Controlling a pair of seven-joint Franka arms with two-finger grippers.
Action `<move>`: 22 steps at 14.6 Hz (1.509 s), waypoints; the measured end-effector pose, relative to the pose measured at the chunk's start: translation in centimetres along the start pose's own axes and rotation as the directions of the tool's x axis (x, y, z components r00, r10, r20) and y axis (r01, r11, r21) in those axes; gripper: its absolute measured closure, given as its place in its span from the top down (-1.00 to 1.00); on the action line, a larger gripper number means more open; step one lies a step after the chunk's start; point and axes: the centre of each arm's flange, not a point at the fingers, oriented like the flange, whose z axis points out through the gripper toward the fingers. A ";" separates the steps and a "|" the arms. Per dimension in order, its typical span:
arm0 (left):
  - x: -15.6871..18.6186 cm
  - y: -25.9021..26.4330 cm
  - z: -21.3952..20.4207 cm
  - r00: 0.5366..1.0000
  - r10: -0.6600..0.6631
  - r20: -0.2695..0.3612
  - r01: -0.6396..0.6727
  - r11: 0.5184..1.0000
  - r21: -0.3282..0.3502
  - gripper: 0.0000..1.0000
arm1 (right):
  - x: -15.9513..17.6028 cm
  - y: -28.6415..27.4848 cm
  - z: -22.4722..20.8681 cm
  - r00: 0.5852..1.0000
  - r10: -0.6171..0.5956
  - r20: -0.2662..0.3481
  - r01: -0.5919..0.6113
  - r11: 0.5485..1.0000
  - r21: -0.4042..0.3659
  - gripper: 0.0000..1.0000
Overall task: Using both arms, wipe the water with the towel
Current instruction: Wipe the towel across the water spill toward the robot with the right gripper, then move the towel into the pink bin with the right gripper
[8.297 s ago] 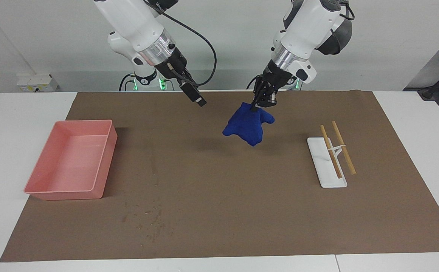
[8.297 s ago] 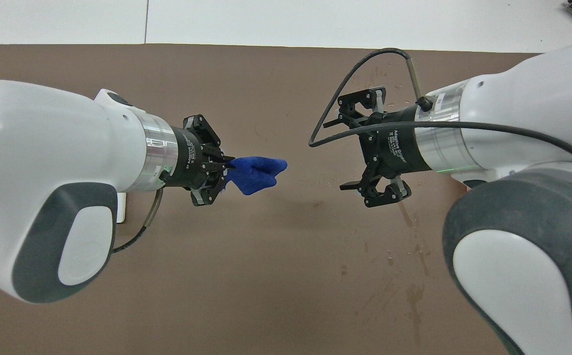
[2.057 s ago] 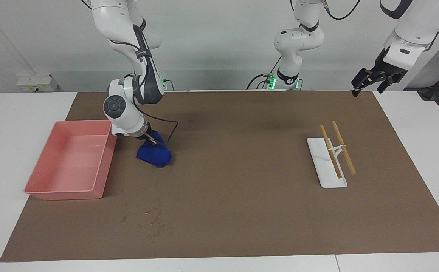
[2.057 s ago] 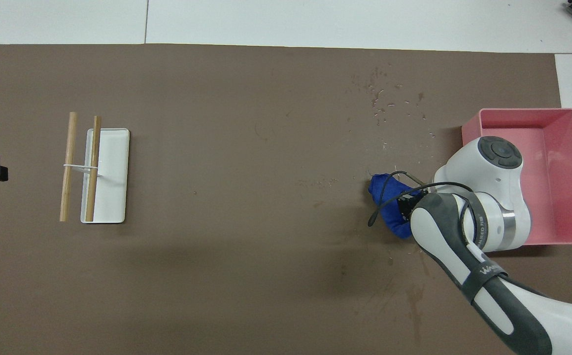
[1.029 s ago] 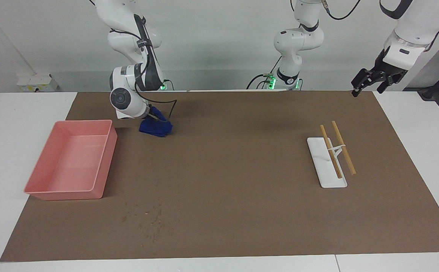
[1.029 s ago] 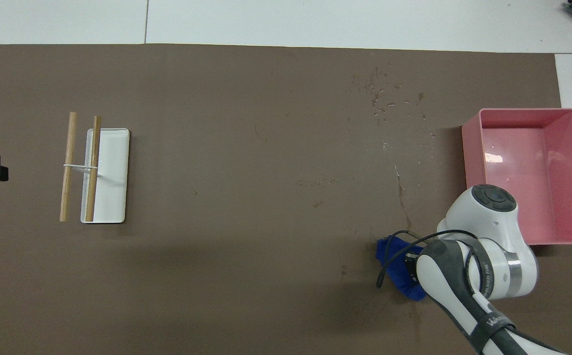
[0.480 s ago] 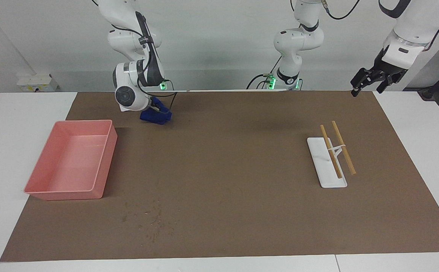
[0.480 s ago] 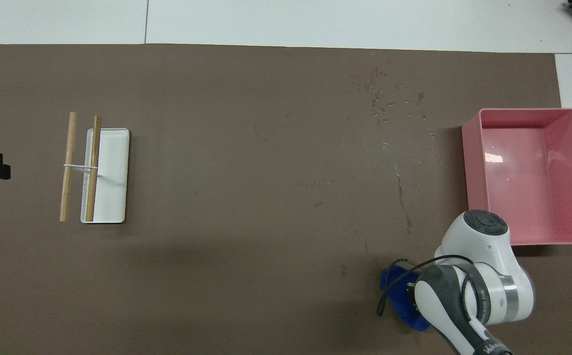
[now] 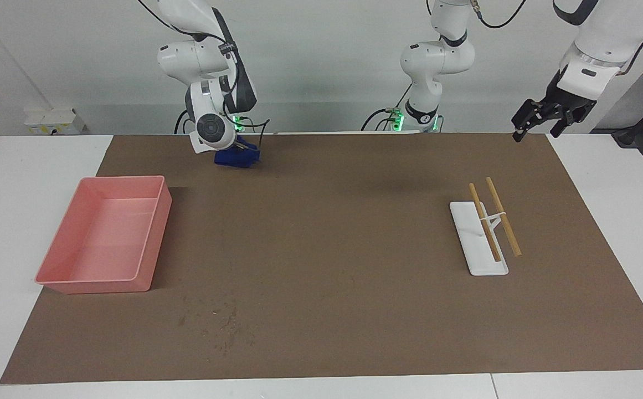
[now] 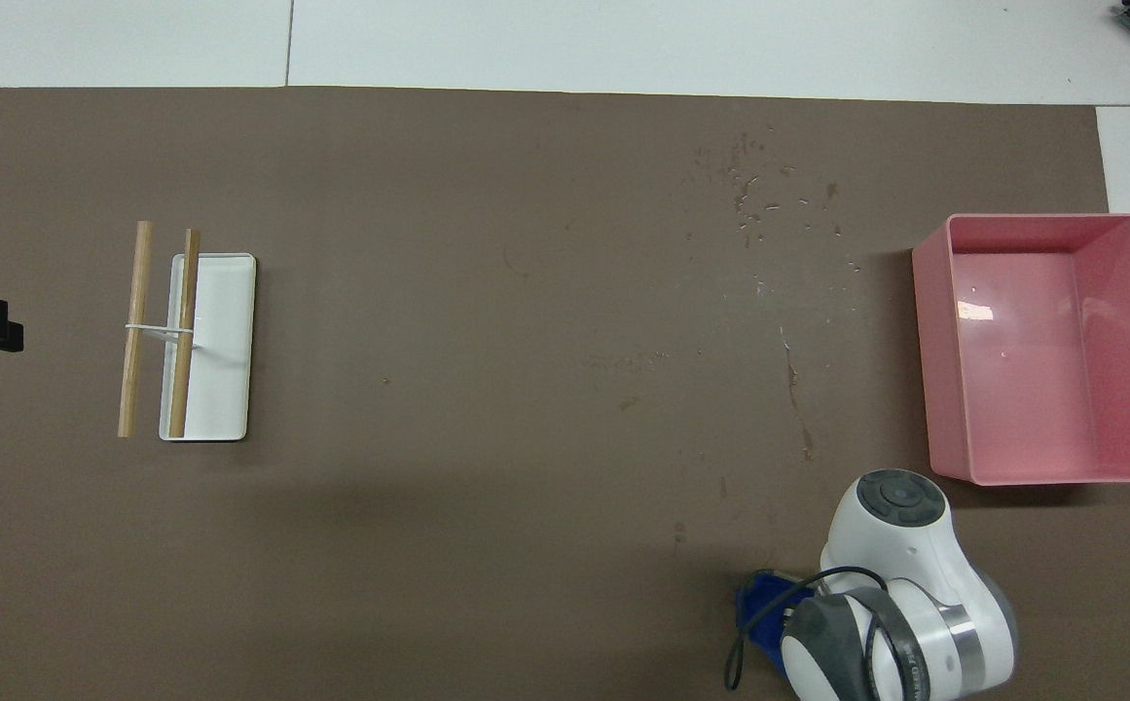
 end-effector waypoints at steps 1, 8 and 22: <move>0.0 0.0 0.0 1.000 -0.001 0.000 0.001 1.000 0.000 1.00 | 0.0 0.2 0.2 1.000 -0.003 -0.012 0.003 1.000 -0.007 -0.81; 0.0 -0.1 0.0 1.000 -0.001 0.001 0.001 1.000 0.000 1.00 | 3.7 5.3 0.6 0.994 -0.104 -0.014 0.105 0.993 0.047 -0.81; 0.0 0.6 0.2 0.997 0.079 0.005 -0.079 0.997 0.000 1.00 | 4.8 7.4 -17.5 0.968 -0.089 -0.234 0.120 0.985 0.120 -0.81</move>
